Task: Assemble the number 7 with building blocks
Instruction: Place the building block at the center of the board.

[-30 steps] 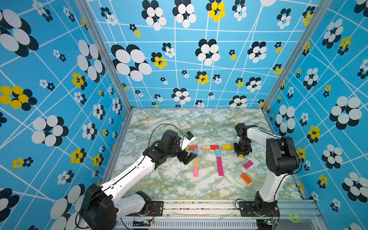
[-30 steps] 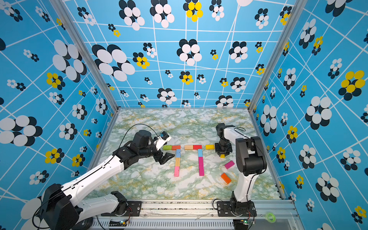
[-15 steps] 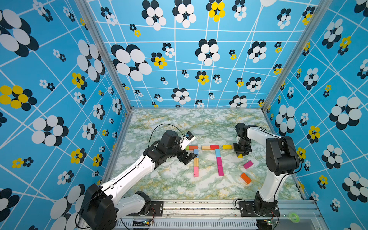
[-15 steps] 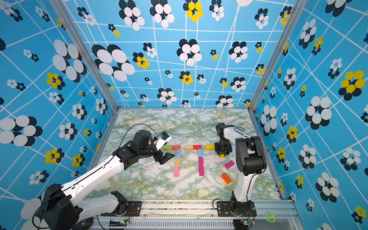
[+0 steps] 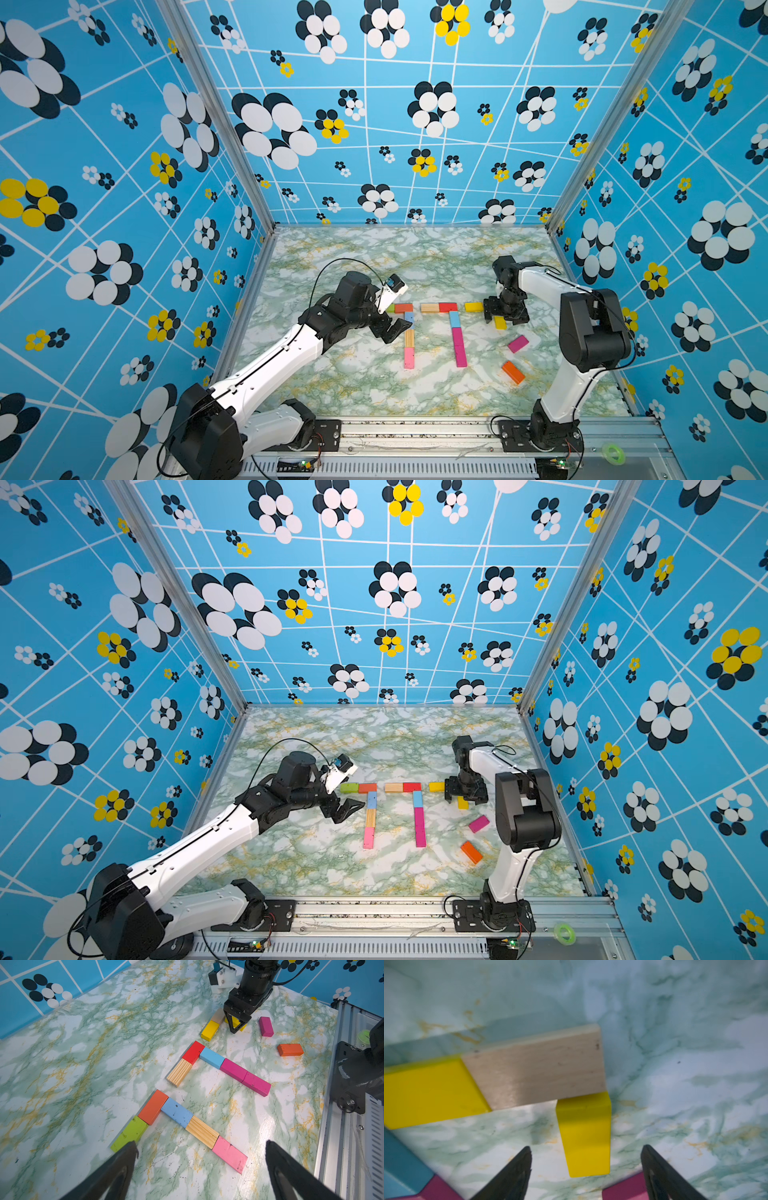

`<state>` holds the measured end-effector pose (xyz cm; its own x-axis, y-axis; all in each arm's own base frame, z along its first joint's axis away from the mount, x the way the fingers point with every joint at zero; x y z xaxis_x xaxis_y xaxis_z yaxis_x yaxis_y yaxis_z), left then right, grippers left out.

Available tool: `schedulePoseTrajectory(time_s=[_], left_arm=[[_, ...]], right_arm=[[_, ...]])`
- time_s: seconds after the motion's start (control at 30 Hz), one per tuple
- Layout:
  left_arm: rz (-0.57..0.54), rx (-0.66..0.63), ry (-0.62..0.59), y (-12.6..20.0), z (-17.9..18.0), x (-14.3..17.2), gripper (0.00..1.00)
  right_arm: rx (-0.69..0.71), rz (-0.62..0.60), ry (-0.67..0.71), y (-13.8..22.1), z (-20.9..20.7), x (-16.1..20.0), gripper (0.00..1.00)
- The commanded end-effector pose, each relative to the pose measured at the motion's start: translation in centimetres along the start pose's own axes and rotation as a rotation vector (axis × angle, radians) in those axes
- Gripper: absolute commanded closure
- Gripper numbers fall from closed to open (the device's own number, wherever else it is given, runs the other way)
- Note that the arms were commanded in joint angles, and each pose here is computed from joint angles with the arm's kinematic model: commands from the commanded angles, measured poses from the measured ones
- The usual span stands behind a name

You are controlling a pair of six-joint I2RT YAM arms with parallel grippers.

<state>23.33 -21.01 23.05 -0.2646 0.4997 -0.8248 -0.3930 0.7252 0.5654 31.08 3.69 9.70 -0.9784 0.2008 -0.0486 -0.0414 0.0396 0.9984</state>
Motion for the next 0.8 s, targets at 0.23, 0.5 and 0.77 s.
schedulePoseTrajectory(time_s=[0.23,0.5,0.77], left_arm=[[-0.094,0.096,-0.019,0.7,-1.4,-1.0,0.01],[-0.065,0.281,-0.091,-0.8,-4.2,-0.3,0.01],[-0.067,0.255,-0.108,-0.6,-4.1,-0.2,0.01]], right_arm=[[-0.453,-0.257,-0.429,8.5,1.0,4.9,0.01],[-0.521,-0.210,-0.520,5.6,1.8,5.8,0.02],[-0.489,-0.176,-0.520,2.8,2.1,5.1,0.03]])
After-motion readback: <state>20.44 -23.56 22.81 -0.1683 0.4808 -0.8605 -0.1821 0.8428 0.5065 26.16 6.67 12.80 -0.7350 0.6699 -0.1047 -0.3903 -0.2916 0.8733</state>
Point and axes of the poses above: each gripper's point midway between its finger pads, its own y axis back along the fingers, its own z axis along the line the jaws close on, x = y × z, the point moved 6 cm from there along y, back along the fingers, and after that the axes turned 6 degrees about -y, right-handed, at the moved point
